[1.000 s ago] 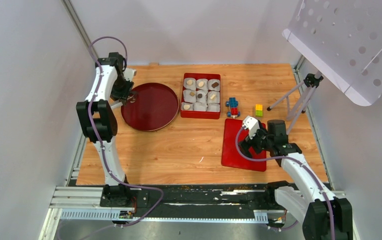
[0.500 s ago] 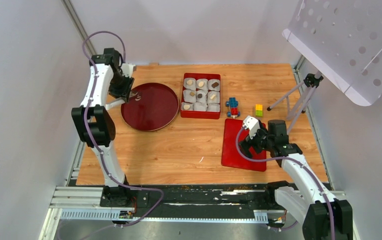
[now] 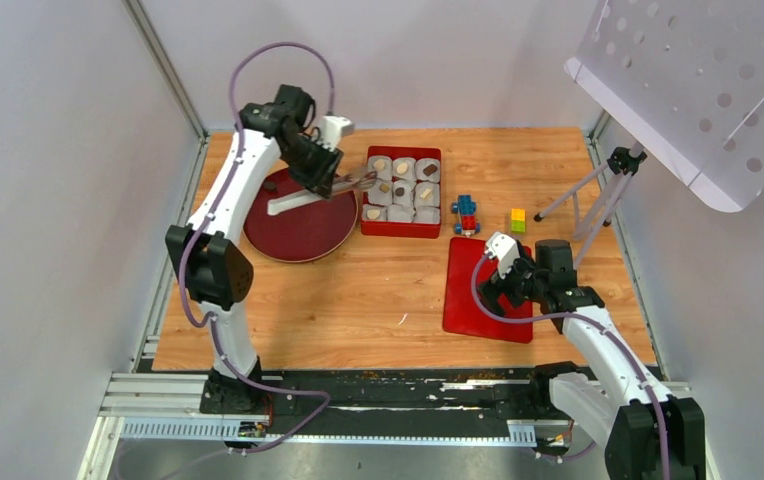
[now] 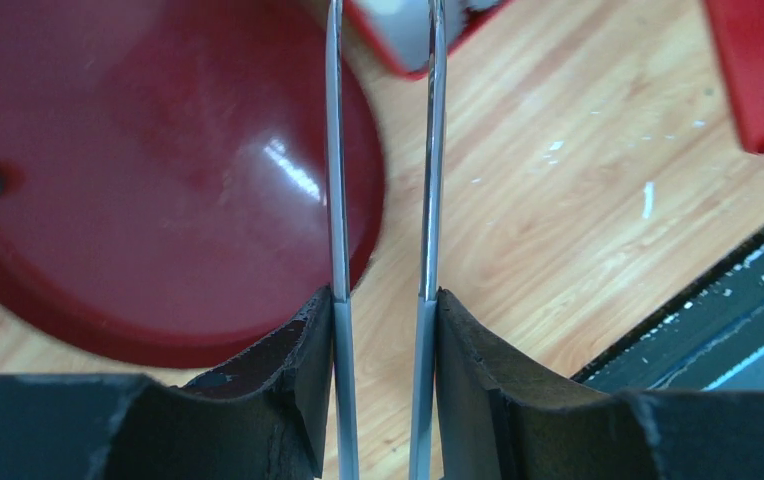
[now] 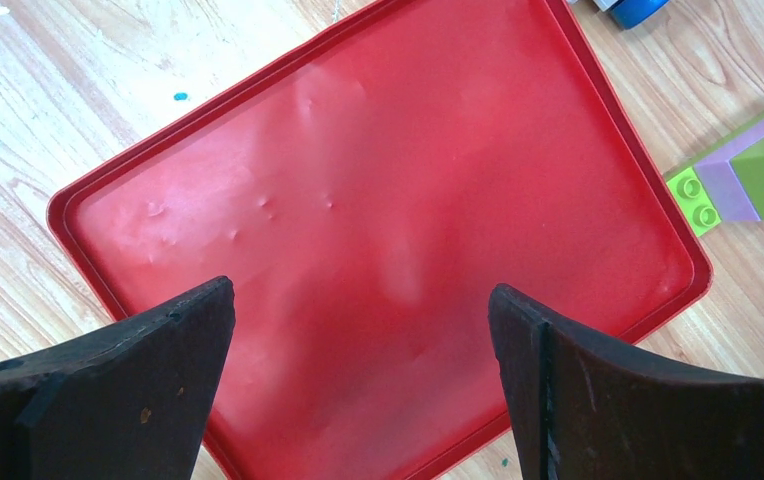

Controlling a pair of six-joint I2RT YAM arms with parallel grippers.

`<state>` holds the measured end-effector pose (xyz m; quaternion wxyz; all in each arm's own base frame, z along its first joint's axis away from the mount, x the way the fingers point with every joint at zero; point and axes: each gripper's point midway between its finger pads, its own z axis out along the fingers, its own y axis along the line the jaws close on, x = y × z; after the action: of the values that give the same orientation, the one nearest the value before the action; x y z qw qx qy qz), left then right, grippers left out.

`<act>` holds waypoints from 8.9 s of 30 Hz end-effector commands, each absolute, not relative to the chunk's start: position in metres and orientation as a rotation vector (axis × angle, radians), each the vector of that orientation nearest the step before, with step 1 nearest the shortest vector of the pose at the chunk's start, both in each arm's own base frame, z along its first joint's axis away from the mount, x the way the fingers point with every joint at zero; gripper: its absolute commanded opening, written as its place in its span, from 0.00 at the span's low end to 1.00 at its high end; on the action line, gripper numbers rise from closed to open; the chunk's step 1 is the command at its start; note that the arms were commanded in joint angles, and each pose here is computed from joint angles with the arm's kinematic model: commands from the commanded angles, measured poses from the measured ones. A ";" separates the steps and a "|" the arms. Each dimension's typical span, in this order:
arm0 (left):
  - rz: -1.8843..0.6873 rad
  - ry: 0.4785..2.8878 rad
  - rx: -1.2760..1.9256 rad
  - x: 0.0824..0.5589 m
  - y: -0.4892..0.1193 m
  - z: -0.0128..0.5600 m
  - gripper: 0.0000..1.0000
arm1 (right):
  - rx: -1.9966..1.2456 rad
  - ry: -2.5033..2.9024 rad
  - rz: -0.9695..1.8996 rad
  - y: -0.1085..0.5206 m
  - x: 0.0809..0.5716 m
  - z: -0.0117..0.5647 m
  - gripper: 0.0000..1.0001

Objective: Pack the chocolate

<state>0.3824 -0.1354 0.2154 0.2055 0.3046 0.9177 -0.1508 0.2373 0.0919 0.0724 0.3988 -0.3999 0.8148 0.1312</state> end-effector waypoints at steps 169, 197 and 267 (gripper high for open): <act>-0.110 2.583 0.621 0.400 0.037 0.133 0.50 | -0.983 1.955 0.445 0.112 0.257 0.132 0.97; 0.069 2.801 0.777 0.425 0.037 0.104 0.53 | -0.978 1.976 0.400 0.104 0.252 0.129 0.97; -0.203 2.565 0.962 0.409 -0.063 0.227 0.00 | -1.137 1.700 0.517 0.173 0.287 0.216 0.94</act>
<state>0.4255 -0.0516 0.1989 0.1757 0.3278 0.9263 -0.0607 0.2781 0.1526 0.1839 0.4549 -0.4478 0.7429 0.2014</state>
